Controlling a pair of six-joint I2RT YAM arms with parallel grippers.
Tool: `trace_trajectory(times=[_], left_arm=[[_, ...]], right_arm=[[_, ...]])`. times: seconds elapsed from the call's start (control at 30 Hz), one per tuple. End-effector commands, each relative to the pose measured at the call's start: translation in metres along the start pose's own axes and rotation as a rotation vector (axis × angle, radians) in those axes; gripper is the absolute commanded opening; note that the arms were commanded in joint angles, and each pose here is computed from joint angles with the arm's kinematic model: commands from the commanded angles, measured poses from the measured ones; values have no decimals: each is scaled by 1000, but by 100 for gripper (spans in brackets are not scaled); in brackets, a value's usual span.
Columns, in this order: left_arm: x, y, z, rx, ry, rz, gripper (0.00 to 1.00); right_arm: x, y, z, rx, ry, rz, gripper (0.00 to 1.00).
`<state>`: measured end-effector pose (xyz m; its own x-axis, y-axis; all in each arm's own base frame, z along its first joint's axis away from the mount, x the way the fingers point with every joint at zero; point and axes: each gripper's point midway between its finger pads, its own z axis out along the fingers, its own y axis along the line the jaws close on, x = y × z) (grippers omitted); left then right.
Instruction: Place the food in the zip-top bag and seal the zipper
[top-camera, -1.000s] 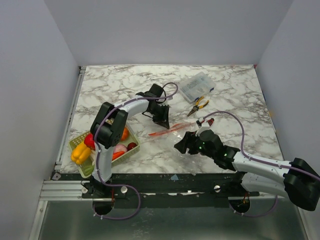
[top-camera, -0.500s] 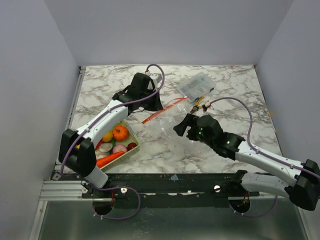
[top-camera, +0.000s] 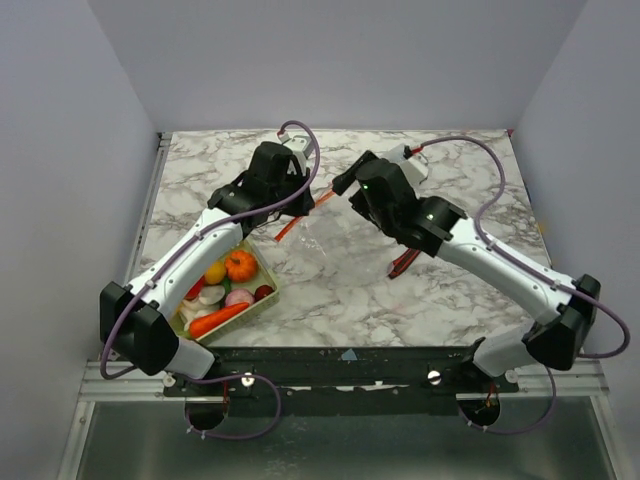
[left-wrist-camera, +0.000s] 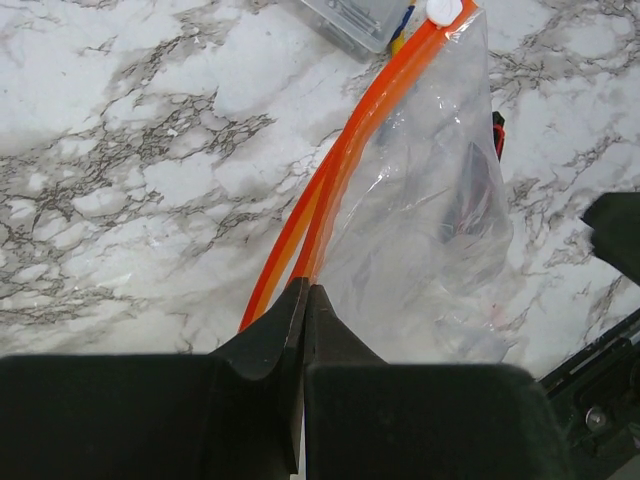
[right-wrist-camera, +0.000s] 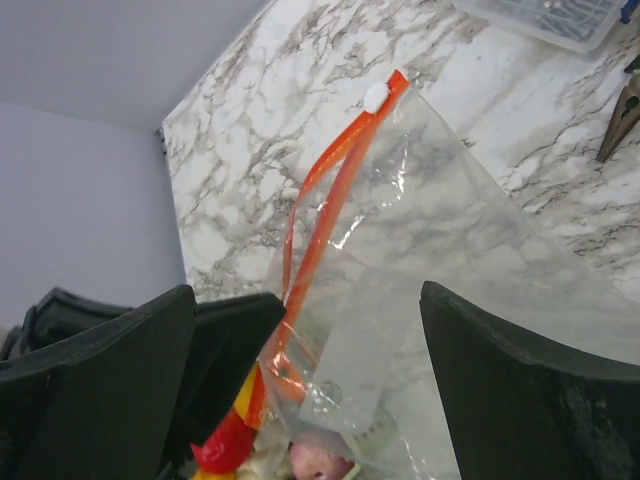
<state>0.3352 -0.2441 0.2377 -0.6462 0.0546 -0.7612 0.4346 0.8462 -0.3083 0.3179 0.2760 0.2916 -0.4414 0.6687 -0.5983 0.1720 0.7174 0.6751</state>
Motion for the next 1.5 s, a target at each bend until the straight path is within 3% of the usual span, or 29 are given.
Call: trace_trajectory(times=[0.0, 0.3, 0.53, 0.73, 0.87, 0.97, 1.1, 1.13, 1.23, 1.3, 1.37, 1.47], left_arm=[[-7, -3, -13, -15, -38, 32, 0], [-2, -13, -15, 32, -48, 33, 0], [5, -22, -13, 89, -44, 23, 0], [5, -26, -13, 111, -40, 22, 0], [6, -31, -12, 138, -32, 21, 0], [7, -32, -12, 147, -29, 22, 0], [8, -36, -14, 168, -19, 20, 0], [9, -37, -15, 174, -11, 19, 0], [11, -43, -22, 200, 11, 13, 0], [12, -49, -30, 233, 5, 1, 18], [11, -58, -42, 280, 0, -14, 48], [3, -70, -67, 344, -25, -23, 68]], right_arm=[[3, -18, 28, 201, -54, 0, 97], [33, -26, 71, 299, -25, 66, 97], [47, -30, 86, 296, -13, 111, 87], [57, -28, 92, 240, 8, 130, 64], [58, -25, 92, 196, 13, 139, 59], [56, -24, 91, 179, 6, 136, 39], [54, -27, 89, 163, -6, 158, 5], [52, -26, 87, 152, -5, 166, 0], [44, -19, 80, 89, -8, 151, 0], [36, -15, 74, 34, -17, 150, 0], [30, -11, 66, -47, -14, 170, 0], [25, -5, 57, -171, 14, 189, 0]])
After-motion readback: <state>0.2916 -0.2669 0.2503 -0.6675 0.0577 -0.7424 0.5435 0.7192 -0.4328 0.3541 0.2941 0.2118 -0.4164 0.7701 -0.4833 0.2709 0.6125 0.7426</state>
